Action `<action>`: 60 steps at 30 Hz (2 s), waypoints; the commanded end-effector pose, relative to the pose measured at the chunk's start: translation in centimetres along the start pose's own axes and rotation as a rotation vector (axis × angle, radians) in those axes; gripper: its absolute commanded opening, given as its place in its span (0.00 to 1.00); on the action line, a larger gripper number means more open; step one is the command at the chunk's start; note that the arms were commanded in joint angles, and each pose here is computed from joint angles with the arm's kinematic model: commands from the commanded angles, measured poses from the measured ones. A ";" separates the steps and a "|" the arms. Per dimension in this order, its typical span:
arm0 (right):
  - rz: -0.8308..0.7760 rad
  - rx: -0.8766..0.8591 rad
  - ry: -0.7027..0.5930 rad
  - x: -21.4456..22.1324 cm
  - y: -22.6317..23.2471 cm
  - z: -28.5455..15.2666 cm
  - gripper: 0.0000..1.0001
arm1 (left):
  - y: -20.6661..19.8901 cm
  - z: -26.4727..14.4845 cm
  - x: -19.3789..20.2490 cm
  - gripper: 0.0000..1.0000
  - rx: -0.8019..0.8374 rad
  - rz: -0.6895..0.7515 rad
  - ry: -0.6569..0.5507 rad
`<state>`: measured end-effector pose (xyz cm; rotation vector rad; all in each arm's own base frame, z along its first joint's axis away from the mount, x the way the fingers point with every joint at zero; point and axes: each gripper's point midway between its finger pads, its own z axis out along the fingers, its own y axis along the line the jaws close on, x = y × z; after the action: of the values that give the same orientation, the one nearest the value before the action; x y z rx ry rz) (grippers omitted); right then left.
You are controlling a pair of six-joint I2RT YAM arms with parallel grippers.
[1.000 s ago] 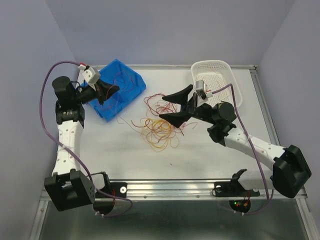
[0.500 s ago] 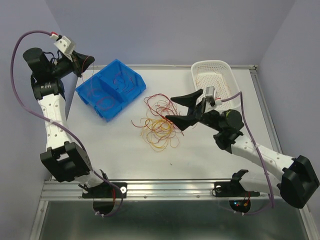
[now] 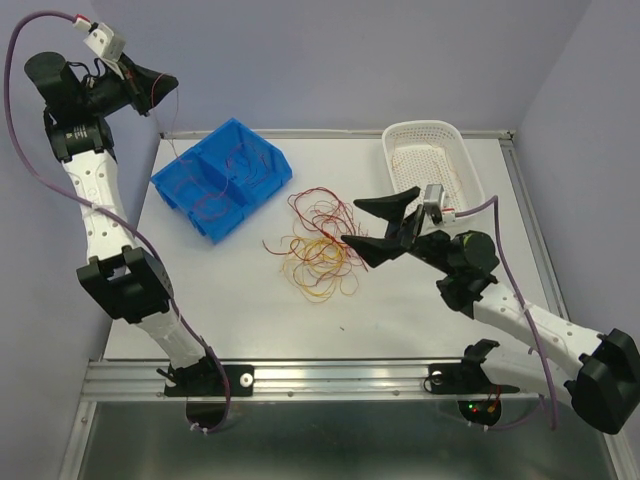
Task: Untangle the cables
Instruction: Place the cable in the bin.
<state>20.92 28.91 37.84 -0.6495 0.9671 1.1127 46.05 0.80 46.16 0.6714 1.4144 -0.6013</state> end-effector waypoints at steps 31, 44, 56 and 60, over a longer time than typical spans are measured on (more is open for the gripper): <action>0.001 0.030 0.032 0.9 -0.1 -1.0 0.84 | 5.0 -2.5 11.9 0.00 -0.105 0.042 0.126; 0.012 0.054 0.044 1.4 -0.4 -1.3 0.84 | 3.6 -3.0 22.9 0.00 -0.266 0.242 0.524; 0.023 0.056 0.055 1.7 -0.4 -1.4 0.84 | 4.8 -5.1 30.3 0.00 -0.391 0.180 0.881; 0.024 0.059 0.057 1.9 -0.4 -1.6 0.84 | 5.4 -4.4 31.8 0.00 -0.393 0.157 0.910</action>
<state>21.43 28.65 35.47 -0.6366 1.0707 1.0928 48.34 7.77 14.48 0.7618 2.1798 0.0993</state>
